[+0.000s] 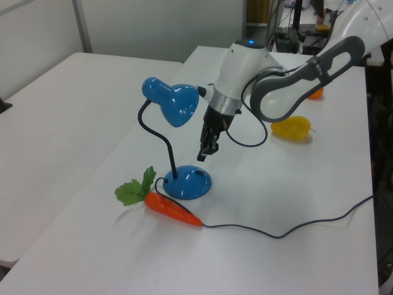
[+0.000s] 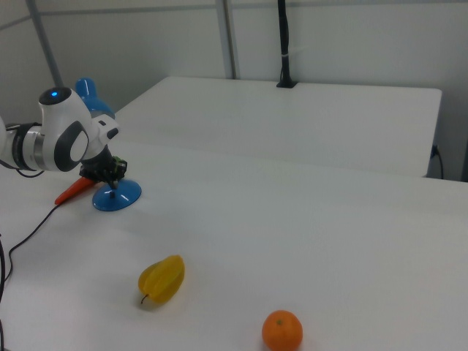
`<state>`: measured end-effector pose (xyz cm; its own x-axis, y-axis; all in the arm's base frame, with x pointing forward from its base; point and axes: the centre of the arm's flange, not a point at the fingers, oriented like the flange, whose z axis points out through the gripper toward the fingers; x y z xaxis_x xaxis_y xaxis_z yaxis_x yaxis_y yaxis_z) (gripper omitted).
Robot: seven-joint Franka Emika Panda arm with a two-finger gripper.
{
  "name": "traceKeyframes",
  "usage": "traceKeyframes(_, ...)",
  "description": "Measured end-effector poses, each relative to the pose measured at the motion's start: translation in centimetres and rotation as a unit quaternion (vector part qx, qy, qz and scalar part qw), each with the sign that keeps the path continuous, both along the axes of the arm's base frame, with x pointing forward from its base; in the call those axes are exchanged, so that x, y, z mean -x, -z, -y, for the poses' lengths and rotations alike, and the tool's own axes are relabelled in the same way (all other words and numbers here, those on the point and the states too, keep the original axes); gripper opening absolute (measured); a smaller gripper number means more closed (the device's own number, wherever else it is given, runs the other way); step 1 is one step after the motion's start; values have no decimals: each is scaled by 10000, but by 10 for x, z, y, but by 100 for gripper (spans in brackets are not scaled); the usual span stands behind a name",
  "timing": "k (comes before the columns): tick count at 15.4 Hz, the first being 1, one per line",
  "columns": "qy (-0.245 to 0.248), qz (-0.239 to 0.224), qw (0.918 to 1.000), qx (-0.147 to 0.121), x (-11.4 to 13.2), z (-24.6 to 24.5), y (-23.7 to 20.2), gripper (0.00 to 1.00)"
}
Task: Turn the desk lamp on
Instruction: 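Move the gripper down toward the button on the blue lamp base, then press down on the lamp base button with the closed gripper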
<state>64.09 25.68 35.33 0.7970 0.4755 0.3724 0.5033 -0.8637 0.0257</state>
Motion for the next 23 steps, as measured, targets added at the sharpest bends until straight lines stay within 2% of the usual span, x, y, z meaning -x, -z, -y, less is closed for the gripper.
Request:
traceKeyframes(5,-79,183,9998,-99,0,-14,12,1)
traceKeyframes(23,-105,125,9998,-85,1,-17,22,1)
